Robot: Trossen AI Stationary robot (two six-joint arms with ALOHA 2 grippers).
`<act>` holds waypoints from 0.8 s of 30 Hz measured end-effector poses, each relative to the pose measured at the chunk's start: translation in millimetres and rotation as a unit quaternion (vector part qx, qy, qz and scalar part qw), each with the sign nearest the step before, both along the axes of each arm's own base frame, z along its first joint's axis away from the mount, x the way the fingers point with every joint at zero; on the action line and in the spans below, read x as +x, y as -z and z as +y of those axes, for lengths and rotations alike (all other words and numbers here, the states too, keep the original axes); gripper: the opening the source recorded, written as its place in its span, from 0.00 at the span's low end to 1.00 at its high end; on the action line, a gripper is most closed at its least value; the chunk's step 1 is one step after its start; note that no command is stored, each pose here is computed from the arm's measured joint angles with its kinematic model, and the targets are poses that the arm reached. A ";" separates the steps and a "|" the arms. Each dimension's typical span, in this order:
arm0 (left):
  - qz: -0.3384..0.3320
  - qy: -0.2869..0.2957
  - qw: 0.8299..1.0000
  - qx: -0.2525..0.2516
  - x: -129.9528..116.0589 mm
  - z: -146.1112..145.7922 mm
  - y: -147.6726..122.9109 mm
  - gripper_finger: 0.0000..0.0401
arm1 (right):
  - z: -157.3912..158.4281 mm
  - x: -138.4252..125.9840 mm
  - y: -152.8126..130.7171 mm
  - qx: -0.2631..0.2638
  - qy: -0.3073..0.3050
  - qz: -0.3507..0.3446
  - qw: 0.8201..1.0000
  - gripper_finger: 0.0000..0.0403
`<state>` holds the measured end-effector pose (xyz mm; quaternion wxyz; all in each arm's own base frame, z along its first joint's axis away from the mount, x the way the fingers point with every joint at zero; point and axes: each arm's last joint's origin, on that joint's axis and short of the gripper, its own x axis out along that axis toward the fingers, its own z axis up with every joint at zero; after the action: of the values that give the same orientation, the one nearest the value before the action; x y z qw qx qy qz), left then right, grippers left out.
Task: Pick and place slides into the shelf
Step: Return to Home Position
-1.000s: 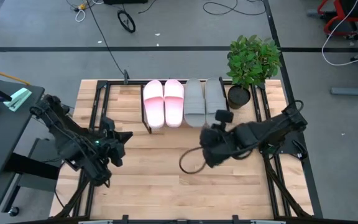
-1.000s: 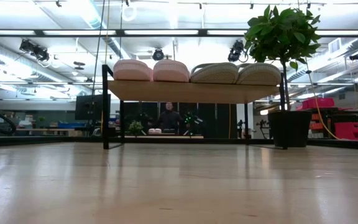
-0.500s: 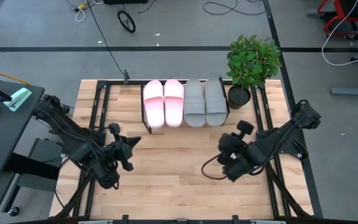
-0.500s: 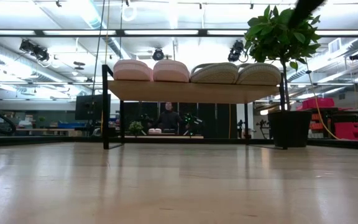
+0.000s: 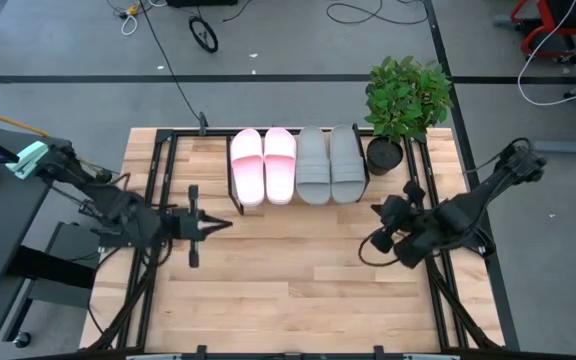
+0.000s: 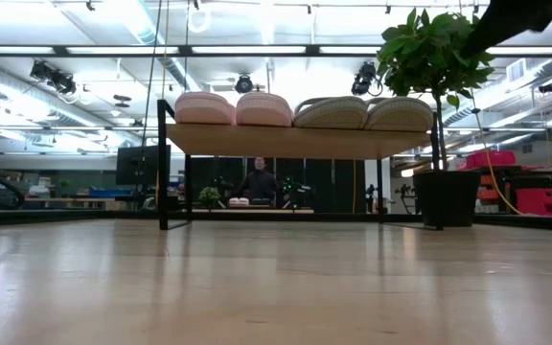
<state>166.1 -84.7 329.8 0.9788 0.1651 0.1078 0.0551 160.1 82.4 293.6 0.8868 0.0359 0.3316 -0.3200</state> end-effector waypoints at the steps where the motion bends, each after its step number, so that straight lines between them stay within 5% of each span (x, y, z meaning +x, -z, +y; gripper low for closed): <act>1: -0.017 0.010 1.000 -0.002 -0.5 5.9 0.0 0.02 | -3.4 -3.2 1.2 0.004 -0.007 -0.011 1.000 0.01; 10: -0.058 0.077 0.995 -0.036 14.3 53.6 30.6 0.02 | -21.6 -21.4 11.0 0.006 -0.116 -0.095 0.989 0.01; 15: -0.082 0.076 0.993 -0.045 25.4 81.3 48.3 0.01 | -23.2 -23.8 22.0 0.004 -0.224 -0.139 0.965 0.01; 24: -0.209 0.081 0.973 -0.046 26.2 94.7 79.1 0.01 | -31.2 -26.0 40.5 -0.072 -0.258 -0.285 0.920 0.00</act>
<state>192.4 10.0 250.7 0.9874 0.1129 -0.1106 0.0038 134.2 51.2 253.1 0.9958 -0.0251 0.0382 -0.0789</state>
